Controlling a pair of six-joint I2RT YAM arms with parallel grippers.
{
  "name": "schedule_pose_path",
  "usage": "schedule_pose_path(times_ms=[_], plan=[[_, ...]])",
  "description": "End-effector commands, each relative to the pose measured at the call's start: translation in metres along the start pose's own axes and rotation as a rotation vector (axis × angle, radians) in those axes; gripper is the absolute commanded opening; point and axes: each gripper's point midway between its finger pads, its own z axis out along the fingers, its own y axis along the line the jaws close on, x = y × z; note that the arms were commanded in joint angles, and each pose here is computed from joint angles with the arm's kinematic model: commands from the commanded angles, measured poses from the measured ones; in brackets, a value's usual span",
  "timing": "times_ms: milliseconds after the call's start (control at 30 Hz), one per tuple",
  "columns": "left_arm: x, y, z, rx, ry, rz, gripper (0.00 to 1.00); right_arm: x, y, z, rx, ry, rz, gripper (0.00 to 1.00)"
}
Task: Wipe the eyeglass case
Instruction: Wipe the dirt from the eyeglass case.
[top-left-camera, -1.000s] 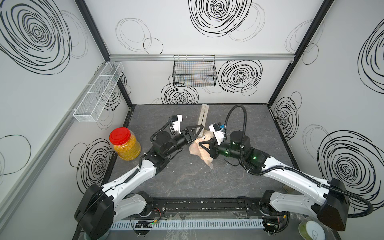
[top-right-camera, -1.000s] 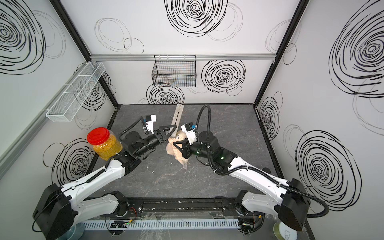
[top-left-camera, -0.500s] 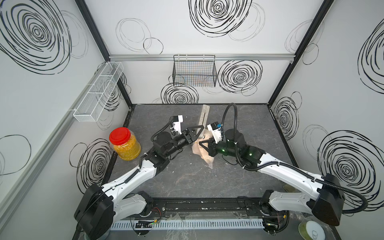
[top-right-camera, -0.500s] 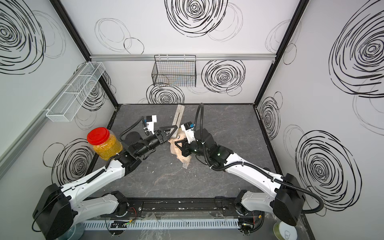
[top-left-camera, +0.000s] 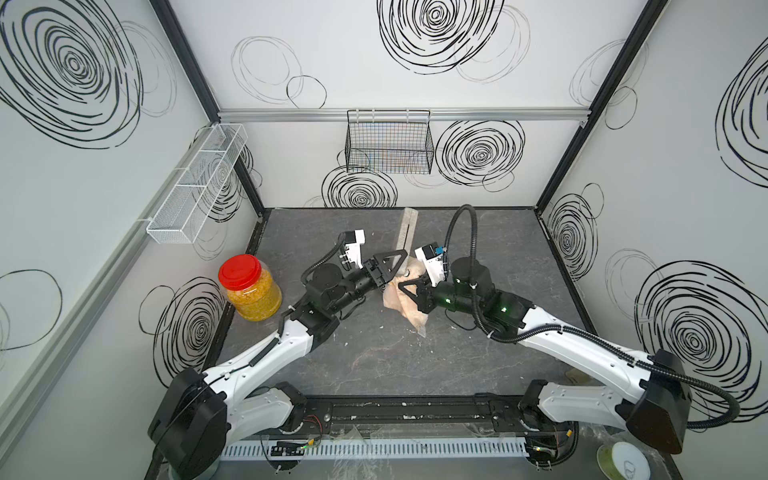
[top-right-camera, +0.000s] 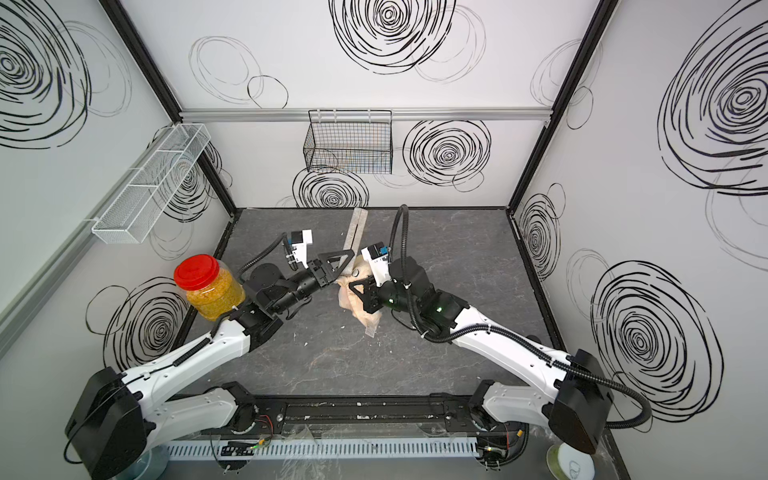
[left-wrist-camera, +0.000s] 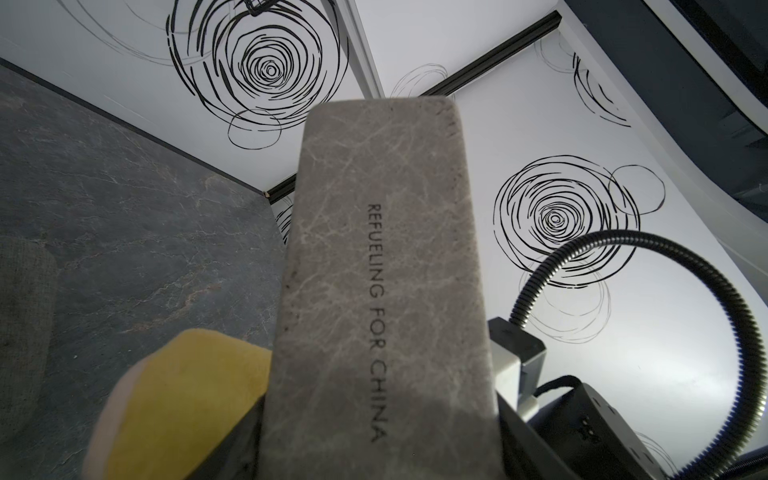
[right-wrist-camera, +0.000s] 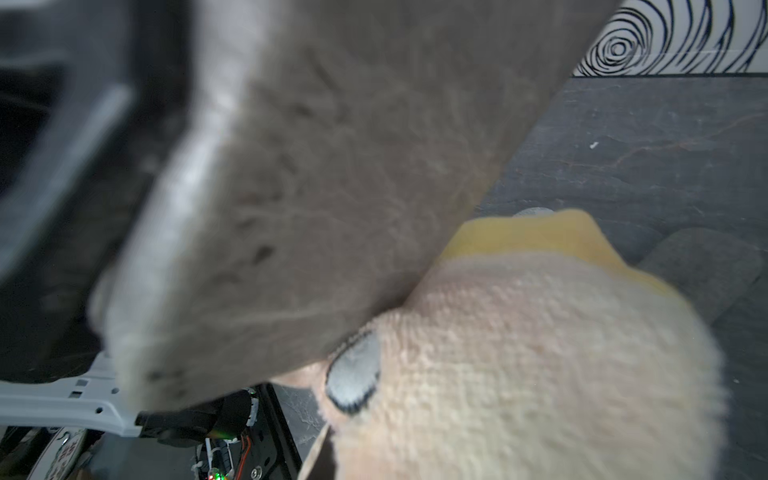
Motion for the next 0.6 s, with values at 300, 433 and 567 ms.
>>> schedule_pose_path(times_ms=[300,433,567], plan=[[0.0,-0.03,-0.004,0.116,-0.011,0.041,0.55,-0.032,0.022,-0.015,-0.099,-0.146,-0.007,0.05],[0.0,-0.035,-0.003,0.13,-0.007,0.034,0.55,-0.01,-0.018,0.001,0.091,-0.032,0.058,0.04],[0.002,-0.036,-0.002,0.126,-0.007,0.038,0.55,-0.015,0.002,0.001,-0.017,-0.032,0.031,0.04]])
